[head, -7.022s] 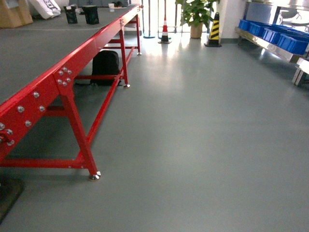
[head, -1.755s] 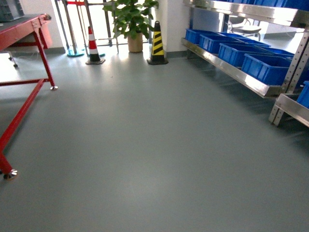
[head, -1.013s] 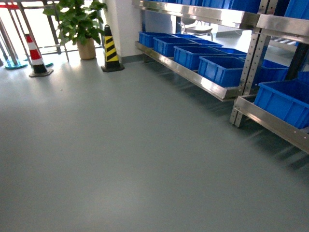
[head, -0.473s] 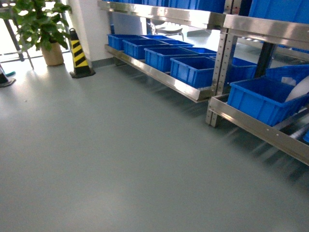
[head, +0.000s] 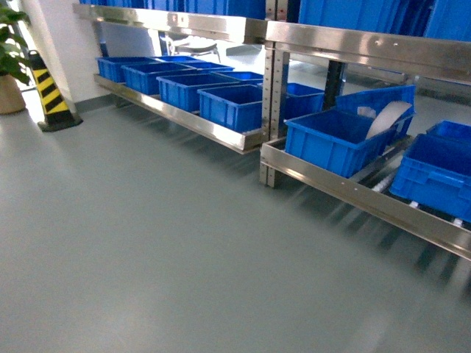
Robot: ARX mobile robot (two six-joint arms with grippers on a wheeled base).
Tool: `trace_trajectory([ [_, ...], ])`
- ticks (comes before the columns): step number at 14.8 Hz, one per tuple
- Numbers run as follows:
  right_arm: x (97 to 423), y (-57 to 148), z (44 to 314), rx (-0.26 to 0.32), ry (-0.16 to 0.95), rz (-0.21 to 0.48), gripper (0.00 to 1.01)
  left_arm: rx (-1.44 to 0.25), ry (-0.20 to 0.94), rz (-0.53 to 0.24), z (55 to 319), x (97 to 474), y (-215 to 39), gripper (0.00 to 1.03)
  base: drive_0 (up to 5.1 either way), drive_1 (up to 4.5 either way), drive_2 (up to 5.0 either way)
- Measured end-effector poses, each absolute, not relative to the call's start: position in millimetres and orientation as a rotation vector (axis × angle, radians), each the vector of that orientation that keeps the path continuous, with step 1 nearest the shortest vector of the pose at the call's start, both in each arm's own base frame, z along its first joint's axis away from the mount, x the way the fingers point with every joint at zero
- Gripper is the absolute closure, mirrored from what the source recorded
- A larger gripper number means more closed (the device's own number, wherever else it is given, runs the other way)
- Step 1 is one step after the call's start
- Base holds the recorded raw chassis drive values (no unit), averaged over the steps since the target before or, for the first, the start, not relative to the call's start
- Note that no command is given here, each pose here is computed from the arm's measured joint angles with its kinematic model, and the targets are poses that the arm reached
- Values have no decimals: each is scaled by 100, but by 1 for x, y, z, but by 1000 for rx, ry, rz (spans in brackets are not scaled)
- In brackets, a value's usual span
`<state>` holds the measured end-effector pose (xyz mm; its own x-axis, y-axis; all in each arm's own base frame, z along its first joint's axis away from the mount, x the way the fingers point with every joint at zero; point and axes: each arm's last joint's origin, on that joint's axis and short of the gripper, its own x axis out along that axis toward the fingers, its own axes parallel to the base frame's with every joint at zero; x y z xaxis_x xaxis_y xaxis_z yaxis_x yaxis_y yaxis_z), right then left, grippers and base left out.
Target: Sort blue parts and orange caps into right shelf containers
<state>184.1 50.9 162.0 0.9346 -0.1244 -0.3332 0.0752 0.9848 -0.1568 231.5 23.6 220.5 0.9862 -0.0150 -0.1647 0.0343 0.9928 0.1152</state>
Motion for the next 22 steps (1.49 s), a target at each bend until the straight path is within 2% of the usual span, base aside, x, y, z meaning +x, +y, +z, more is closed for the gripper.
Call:
trace_trajectory([
  [22,184,51,162,-143,349,-102,59,118,164,-24,221,232,24,58,-162,-162,-162],
])
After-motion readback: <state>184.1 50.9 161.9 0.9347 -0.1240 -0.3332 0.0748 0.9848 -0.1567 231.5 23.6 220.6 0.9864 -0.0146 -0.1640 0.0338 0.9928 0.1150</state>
